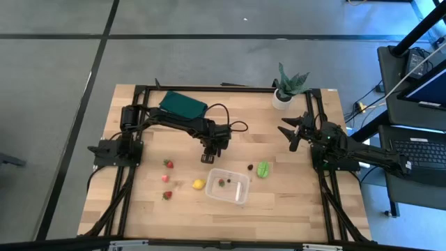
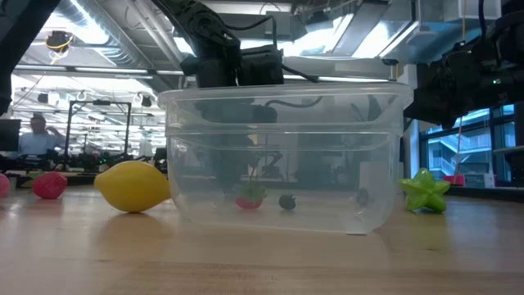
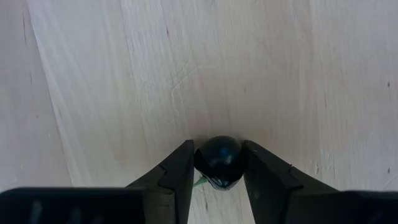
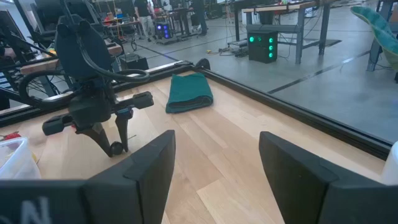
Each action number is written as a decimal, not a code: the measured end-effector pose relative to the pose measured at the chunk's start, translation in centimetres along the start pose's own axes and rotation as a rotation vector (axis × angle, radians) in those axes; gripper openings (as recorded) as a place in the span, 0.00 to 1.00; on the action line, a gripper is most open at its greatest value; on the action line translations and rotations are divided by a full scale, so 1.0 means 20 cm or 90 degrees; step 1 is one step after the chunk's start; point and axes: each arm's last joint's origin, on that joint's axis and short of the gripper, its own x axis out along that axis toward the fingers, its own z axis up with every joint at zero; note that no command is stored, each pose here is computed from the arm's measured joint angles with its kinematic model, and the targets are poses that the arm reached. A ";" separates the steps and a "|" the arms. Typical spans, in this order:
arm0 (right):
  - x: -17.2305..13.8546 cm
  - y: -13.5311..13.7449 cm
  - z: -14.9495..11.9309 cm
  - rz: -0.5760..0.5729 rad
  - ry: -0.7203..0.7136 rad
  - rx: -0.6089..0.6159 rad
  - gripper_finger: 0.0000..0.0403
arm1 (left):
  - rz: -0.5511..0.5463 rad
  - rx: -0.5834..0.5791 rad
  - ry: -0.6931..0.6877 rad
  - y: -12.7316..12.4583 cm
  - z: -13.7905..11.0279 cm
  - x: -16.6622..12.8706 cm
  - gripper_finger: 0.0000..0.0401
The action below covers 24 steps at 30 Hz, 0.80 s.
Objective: Pick and placing Produce into tupperware
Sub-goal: Put the cherry into the transparent bin
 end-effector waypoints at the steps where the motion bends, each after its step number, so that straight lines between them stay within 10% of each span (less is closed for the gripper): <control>1: 0.00 0.00 0.00 0.000 0.000 0.000 0.58 | 0.000 -0.006 0.000 0.00 0.00 0.00 0.29; 24: 0.00 0.00 0.00 0.000 0.000 0.002 0.58 | 0.047 0.004 0.029 0.01 0.17 -0.31 0.27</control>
